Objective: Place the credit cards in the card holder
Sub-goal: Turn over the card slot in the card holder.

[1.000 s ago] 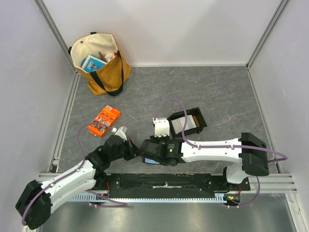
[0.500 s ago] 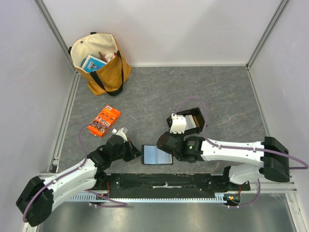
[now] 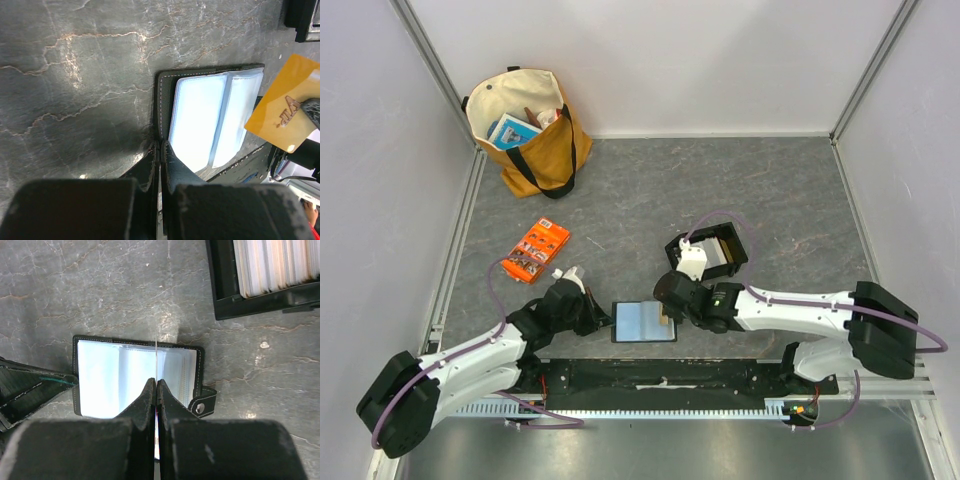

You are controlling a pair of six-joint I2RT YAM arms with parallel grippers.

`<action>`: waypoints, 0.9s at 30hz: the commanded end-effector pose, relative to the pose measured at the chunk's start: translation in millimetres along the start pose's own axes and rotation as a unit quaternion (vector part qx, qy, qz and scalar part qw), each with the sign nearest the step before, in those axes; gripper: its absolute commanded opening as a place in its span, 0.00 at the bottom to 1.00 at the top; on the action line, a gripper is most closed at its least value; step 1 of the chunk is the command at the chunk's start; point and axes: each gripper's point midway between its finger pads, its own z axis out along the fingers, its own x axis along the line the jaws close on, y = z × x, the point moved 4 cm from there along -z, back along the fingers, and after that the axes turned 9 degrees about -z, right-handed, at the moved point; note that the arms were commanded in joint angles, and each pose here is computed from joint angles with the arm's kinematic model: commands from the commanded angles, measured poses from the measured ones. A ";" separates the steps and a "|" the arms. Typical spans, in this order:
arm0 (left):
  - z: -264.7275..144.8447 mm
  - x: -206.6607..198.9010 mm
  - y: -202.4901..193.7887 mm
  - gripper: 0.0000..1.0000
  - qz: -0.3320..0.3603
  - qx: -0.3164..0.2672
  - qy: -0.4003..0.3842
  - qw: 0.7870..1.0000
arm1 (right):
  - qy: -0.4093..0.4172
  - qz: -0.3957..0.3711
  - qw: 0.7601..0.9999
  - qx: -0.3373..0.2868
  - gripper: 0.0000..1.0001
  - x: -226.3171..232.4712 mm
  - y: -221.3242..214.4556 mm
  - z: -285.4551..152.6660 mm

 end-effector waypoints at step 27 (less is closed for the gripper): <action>-2.9 -7.3 6.2 0.02 0.019 -0.016 -0.009 1.000 | 0.017 0.030 0.999 0.028 0.00 -15.4 -5.0 6.2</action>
